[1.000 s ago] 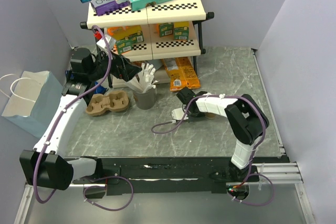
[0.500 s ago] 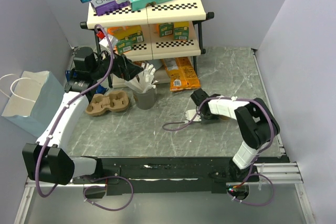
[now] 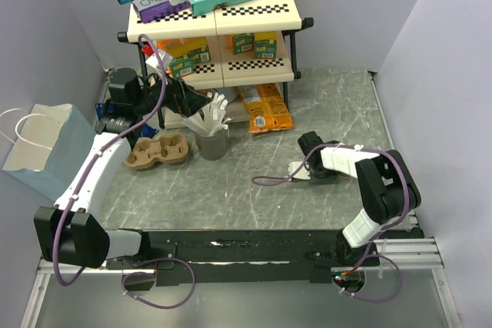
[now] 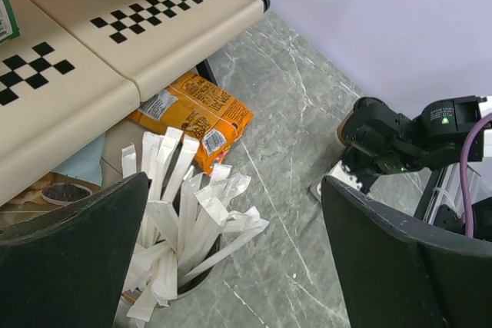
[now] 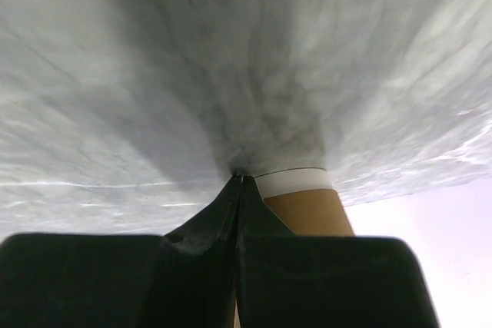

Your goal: Pack the takeout coffee

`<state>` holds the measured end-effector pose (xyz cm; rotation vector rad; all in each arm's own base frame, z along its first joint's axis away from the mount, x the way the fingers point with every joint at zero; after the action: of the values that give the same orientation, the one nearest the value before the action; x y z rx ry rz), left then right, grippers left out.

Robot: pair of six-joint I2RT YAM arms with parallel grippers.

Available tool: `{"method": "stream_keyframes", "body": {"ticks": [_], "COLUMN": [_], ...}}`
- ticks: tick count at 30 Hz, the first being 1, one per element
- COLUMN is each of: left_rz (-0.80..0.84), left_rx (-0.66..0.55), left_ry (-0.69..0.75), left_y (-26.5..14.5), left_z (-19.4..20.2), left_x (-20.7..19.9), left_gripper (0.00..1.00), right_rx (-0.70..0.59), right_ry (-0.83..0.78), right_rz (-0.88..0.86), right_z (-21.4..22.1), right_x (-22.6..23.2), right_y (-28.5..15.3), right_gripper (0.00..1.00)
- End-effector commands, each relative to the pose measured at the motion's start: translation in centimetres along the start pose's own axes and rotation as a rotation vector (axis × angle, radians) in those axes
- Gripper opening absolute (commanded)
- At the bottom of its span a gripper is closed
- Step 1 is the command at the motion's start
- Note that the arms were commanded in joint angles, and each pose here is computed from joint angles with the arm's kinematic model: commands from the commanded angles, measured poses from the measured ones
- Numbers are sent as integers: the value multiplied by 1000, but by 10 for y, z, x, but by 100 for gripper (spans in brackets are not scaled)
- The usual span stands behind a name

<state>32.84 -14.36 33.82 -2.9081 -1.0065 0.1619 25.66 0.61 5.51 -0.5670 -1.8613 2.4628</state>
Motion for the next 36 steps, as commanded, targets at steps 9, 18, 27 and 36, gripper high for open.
{"method": "stream_keyframes", "body": {"ticks": [9, 18, 27, 36], "left_rz": [34, 35, 36, -49], "left_rx": [-50, -46, -43, 81], "left_ry": [21, 13, 20, 166], "left_y": [-1, -4, -6, -31], "left_z": [-14, -10, -9, -4], "left_x": [-4, -7, -9, -10], "left_gripper": [99, 99, 99, 99], "right_rx": [18, 43, 2, -417], "right_ry": [72, 199, 245, 287], "right_rz": [-133, -103, -122, -209], "right_z": [36, 54, 50, -32], "right_x": [16, -10, -14, -8], "right_y": [25, 36, 29, -71], "right_gripper": [0, 0, 0, 24]}}
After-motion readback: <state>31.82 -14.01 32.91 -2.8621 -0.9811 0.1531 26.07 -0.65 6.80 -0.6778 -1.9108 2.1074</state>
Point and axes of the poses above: each gripper's point midway between its finger pads, its own y axis out along the fingers, its own x axis along the line the jaws close on, z = x × y, the point moved 5 cm from there along -y, back along the fingers, and after that the axes turned 15 degrees about y, right-handed, at the moved point
